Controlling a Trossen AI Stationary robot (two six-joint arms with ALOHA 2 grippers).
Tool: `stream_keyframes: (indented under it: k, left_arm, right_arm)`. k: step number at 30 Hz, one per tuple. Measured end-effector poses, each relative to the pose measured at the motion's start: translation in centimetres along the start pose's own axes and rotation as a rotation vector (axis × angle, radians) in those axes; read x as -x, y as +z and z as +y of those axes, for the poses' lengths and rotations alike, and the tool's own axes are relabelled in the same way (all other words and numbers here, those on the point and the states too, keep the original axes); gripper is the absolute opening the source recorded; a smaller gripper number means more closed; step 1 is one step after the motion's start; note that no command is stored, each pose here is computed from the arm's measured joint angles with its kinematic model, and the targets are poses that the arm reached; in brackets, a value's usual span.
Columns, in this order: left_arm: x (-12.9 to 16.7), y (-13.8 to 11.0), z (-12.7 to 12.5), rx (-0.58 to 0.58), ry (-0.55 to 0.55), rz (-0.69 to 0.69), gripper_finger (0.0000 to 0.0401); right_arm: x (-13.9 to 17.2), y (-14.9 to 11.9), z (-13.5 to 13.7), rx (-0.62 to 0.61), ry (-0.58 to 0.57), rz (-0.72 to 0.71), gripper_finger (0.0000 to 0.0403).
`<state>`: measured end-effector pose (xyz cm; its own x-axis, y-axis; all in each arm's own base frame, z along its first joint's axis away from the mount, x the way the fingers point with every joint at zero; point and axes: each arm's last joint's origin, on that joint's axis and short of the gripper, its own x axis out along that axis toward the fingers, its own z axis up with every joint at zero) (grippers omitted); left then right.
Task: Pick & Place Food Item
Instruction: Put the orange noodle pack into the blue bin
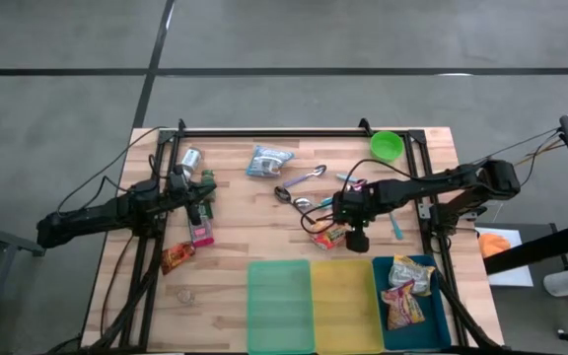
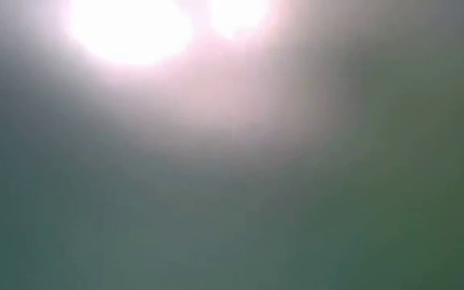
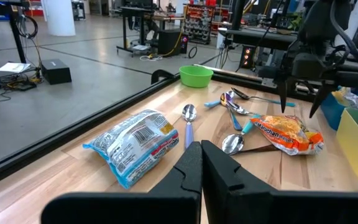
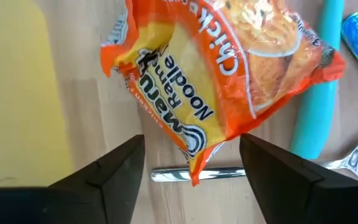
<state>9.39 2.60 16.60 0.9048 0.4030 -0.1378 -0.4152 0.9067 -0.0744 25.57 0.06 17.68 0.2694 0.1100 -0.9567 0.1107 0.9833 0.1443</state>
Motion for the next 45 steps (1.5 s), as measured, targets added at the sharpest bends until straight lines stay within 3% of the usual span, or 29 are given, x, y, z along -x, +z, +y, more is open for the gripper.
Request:
stream_keyframes:
  k: [7, 19, 31, 35, 45]
  left_arm:
    - [0.0, 0.0, 0.0, 0.000, 0.000, 0.000, 0.0000]
    - [0.0, 0.0, 0.0, 0.000, 0.000, 0.000, 0.0000]
    - [0.0, 0.0, 0.0, 0.000, 0.000, 0.000, 0.0000]
    - [0.0, 0.0, 0.0, 0.000, 0.000, 0.000, 0.0000]
    - [0.0, 0.0, 0.0, 0.000, 0.000, 0.000, 0.0000]
  right_arm:
    - [-1.3, 0.0, -0.1, 0.024, -0.012, 0.044, 0.0289]
    - [-3.8, 0.0, -0.4, 0.015, -0.030, 0.133, 0.0291]
    - [-3.5, 0.2, -0.5, 0.016, -0.054, 0.098, 0.0289]
    - [-3.6, 0.3, -0.4, 0.018, -0.052, 0.088, 0.0265]
    - [-3.6, 0.3, -0.5, 0.024, -0.056, 0.088, 0.0147]
